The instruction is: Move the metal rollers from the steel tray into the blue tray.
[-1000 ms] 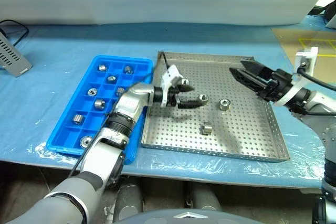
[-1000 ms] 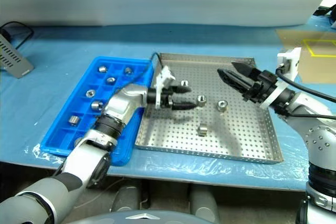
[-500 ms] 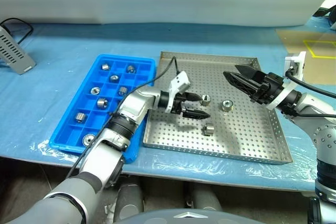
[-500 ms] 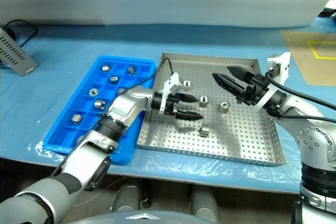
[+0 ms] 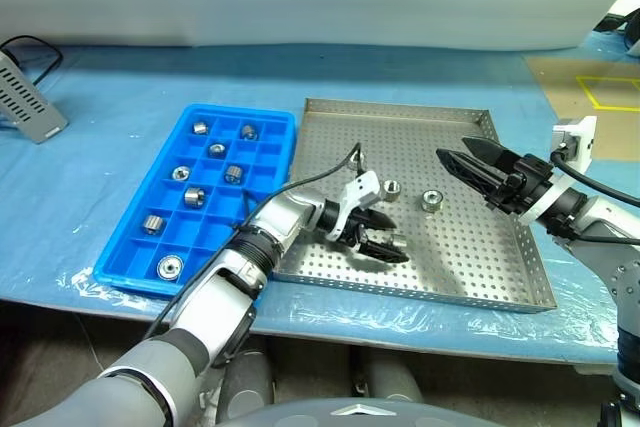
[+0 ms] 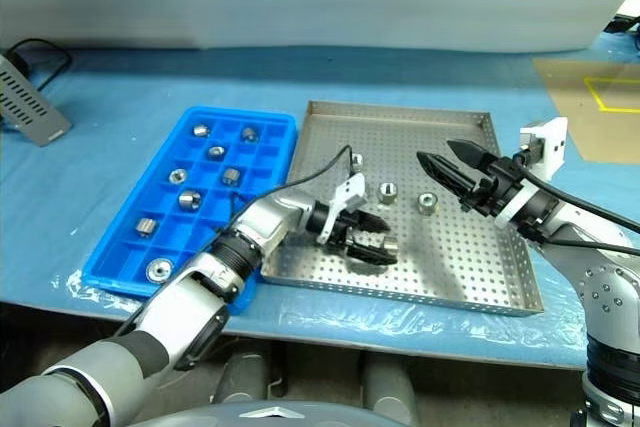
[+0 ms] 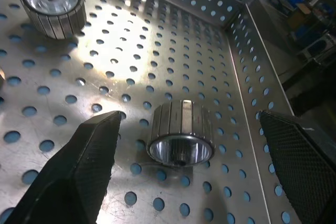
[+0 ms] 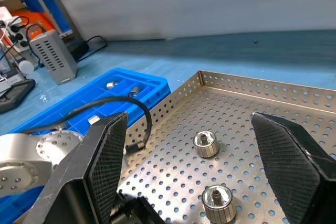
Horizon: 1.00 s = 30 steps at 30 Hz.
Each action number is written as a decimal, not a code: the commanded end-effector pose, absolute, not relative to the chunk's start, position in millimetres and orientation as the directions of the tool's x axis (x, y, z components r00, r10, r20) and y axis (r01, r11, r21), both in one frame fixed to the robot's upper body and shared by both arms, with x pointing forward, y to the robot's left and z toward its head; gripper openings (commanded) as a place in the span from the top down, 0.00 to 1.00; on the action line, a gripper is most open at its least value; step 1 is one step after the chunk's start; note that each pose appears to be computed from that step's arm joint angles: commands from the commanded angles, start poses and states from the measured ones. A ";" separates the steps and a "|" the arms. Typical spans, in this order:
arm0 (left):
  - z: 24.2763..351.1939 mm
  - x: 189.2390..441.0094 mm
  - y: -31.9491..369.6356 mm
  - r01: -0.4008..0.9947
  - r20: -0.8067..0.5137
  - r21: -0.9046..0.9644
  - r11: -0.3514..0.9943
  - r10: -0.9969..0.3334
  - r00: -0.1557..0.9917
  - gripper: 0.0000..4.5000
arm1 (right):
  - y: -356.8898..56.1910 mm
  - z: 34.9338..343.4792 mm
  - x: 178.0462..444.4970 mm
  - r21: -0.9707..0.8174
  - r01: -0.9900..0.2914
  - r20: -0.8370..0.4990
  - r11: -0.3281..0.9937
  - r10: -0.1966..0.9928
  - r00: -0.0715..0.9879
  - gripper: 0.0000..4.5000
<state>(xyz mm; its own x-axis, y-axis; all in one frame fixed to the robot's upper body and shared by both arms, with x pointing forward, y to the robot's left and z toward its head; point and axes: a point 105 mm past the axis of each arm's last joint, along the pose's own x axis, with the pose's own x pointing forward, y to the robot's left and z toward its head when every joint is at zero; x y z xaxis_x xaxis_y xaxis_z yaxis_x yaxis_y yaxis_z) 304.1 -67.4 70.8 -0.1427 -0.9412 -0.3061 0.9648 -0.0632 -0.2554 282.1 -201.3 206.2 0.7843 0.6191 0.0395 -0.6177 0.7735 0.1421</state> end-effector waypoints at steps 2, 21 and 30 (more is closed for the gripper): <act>68.0 303.6 -83.9 0.974 -0.331 -0.217 -0.066 -0.934 -0.136 0.01 | -200.9 217.8 277.9 0.096 -0.614 0.075 0.784 0.609 0.789 0.13; 47.3 318.7 -58.1 0.988 -0.447 -0.152 0.020 -0.893 -0.051 0.49 | -202.1 188.2 277.5 0.075 -0.625 -0.045 0.777 0.629 0.776 0.13; 67.8 333.2 -45.7 0.991 -0.387 -0.121 0.050 -0.922 -0.001 0.57 | -206.4 142.8 252.0 0.014 -0.716 -0.279 0.698 0.690 0.667 0.13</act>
